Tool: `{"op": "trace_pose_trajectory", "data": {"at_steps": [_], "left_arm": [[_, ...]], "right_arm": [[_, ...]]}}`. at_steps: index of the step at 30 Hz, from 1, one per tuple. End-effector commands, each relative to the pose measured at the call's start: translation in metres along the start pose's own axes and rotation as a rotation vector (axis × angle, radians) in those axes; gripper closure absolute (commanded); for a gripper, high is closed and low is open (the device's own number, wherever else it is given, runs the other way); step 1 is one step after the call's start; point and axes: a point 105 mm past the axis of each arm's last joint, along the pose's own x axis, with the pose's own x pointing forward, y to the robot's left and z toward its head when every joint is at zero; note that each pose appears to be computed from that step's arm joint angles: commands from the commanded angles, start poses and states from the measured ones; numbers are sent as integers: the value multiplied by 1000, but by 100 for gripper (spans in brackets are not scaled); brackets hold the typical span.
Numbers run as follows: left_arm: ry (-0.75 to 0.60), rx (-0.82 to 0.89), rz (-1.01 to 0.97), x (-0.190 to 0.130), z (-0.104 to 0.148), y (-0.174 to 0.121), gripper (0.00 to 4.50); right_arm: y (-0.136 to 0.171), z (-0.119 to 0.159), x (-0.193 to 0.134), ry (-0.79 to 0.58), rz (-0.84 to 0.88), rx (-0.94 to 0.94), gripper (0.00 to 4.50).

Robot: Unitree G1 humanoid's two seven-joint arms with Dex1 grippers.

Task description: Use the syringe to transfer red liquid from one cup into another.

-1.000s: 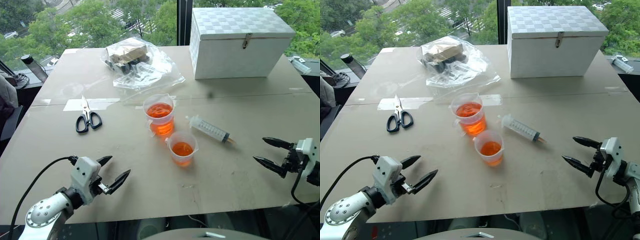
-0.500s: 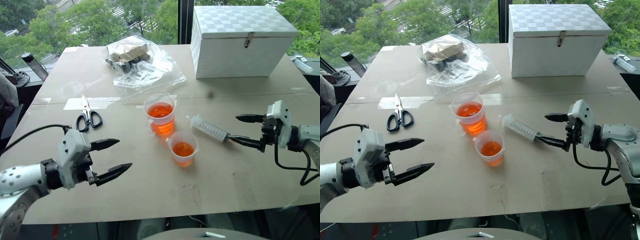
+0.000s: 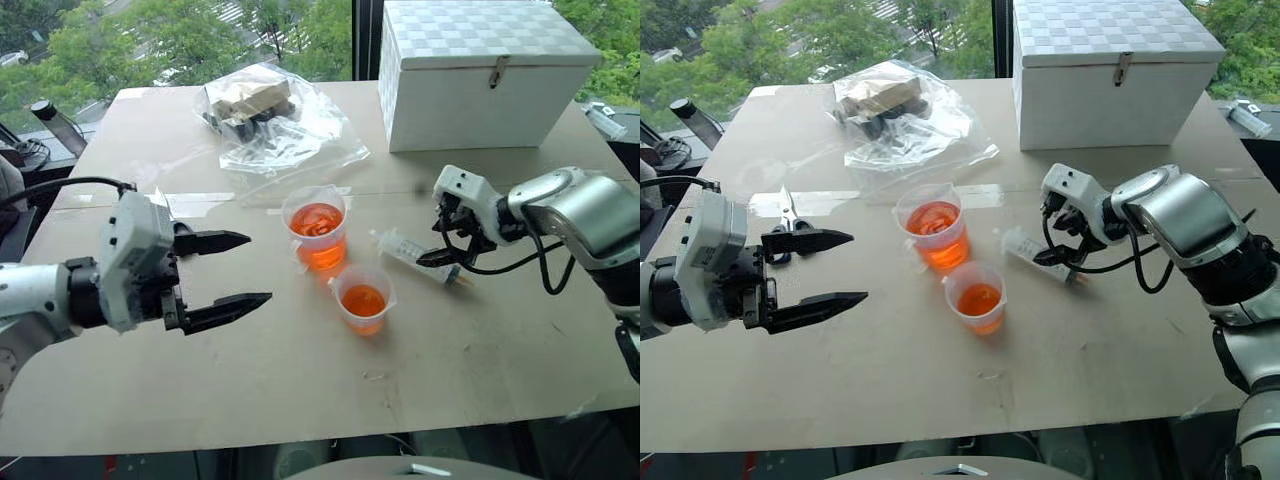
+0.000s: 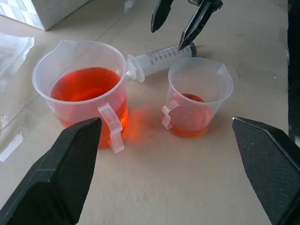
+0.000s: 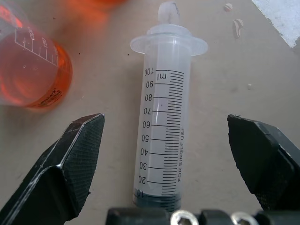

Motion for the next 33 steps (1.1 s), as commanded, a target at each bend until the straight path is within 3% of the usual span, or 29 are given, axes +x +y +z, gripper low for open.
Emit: {"op": "trace_pose_trajectory", "data": {"at_steps": [1, 11, 19, 33], "left_arm": [[16, 20, 37, 0, 7, -8, 0], [8, 22, 88, 1, 8, -11, 0], [-9, 12, 106, 4, 6, -13, 0], [-27, 14, 97, 8, 9, -13, 0]], "right_arm": [[7, 17, -1, 45, 0, -48, 3], [20, 31, 32, 178, 9, -167, 3], [-1, 46, 49, 200, -67, -118, 3], [-5, 23, 66, 300, -68, -35, 3]]}}
